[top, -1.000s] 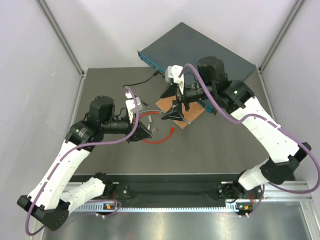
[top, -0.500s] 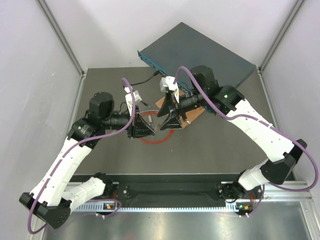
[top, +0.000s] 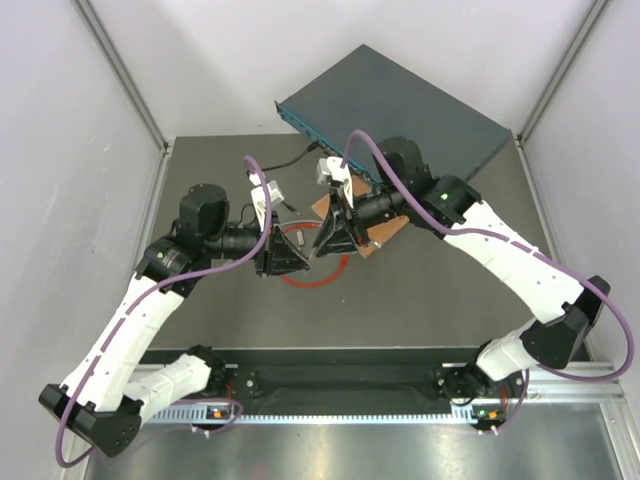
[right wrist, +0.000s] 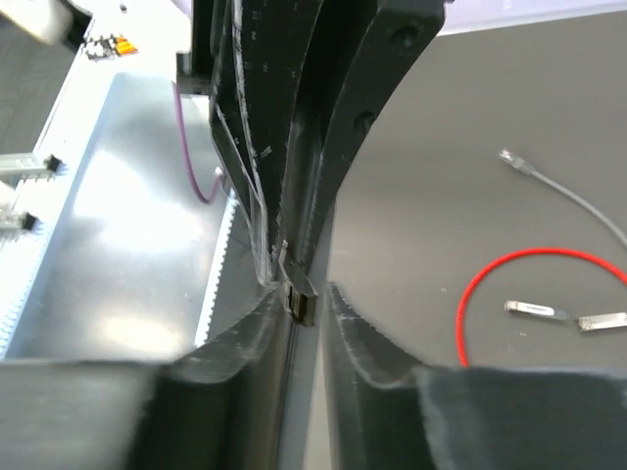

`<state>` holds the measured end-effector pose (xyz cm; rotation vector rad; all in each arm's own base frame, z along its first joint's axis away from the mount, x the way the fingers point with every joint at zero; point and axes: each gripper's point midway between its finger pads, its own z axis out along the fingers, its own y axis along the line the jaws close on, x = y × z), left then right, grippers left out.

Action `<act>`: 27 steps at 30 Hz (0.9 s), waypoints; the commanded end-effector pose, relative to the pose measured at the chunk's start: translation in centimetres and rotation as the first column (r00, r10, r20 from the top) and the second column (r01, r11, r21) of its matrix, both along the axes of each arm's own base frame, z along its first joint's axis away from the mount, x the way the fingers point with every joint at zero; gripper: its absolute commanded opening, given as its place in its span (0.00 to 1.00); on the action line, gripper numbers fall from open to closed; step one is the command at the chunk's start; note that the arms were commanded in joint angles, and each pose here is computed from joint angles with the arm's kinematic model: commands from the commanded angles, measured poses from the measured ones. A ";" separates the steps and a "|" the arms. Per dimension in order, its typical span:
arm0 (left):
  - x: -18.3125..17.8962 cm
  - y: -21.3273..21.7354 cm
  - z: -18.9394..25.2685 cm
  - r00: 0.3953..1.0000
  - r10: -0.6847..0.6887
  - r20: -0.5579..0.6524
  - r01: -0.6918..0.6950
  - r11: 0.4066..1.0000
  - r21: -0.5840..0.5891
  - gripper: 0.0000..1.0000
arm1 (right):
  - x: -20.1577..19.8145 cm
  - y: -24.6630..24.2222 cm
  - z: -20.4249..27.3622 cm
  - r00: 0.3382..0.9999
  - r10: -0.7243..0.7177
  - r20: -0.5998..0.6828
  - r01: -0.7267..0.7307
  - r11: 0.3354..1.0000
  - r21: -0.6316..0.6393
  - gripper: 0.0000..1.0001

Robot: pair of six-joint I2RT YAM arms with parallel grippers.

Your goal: Insert the plug into the switch port

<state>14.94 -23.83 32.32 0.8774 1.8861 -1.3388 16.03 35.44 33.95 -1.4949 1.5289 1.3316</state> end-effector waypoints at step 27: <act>6.4 7.0 2.6 0.586 0.091 0.805 -0.357 0.921 0.157 0.72 | 7.5 1.8 3.8 0.786 -0.232 -0.574 0.324 0.944 0.061 0.00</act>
